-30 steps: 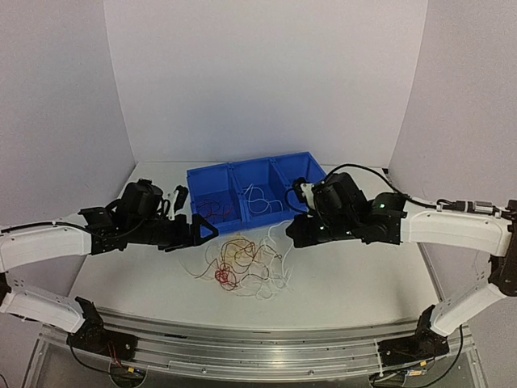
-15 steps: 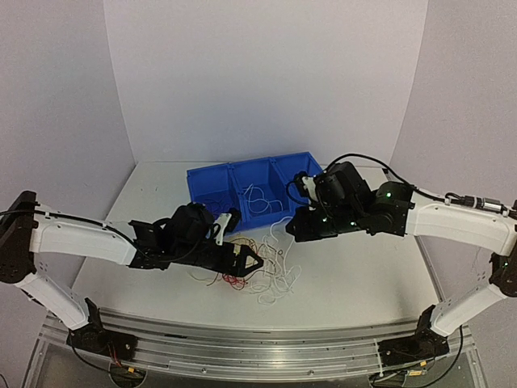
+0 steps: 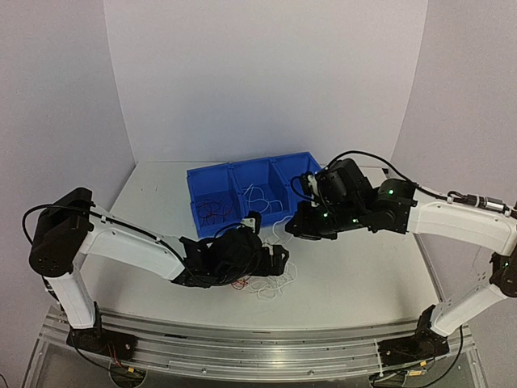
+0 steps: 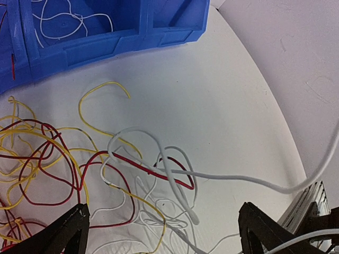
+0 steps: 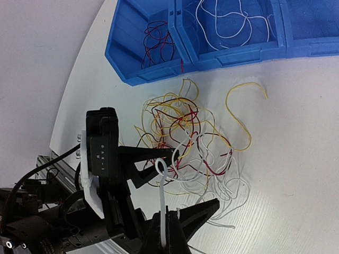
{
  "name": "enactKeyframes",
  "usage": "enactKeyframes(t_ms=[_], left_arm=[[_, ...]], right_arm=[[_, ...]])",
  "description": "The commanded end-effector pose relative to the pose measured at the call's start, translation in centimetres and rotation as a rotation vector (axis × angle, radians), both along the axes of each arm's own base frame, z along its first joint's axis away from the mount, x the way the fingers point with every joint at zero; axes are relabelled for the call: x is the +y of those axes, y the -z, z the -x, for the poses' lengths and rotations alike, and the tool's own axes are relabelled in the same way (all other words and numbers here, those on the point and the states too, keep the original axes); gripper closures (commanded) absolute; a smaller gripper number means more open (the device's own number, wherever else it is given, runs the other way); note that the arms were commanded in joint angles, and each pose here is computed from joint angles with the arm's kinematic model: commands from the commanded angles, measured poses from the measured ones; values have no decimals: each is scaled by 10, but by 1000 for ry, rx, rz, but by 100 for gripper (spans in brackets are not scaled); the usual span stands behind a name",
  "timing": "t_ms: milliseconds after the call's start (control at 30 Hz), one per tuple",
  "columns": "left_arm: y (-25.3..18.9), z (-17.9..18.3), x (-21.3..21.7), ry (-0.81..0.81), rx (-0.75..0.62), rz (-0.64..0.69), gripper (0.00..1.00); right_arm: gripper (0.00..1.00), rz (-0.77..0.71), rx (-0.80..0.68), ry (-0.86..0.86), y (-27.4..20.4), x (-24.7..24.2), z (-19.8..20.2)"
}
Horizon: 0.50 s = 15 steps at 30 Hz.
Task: Untangle the cables
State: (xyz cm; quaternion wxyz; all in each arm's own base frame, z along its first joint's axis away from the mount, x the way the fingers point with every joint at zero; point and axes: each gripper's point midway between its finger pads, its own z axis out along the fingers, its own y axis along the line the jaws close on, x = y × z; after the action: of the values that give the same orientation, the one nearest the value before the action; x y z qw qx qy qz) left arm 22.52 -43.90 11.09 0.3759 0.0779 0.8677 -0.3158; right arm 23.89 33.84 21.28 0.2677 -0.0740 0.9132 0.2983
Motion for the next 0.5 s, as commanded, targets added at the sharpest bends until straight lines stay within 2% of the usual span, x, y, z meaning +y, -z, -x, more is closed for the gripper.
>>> enactKeyframes(t_ms=[0, 267, 467], left_arm=[[-39, -1, -10, 19, -88, 169, 2], [-51, 41, 19, 208, -149, 212, 1], [-55, 35, 43, 121, -139, 185, 1]], right_arm=[[100, -68, -26, 8, -31, 1, 2], [100, 7, -73, 20, -28, -7, -6], [100, 21, -57, -7, -23, -6, -2]])
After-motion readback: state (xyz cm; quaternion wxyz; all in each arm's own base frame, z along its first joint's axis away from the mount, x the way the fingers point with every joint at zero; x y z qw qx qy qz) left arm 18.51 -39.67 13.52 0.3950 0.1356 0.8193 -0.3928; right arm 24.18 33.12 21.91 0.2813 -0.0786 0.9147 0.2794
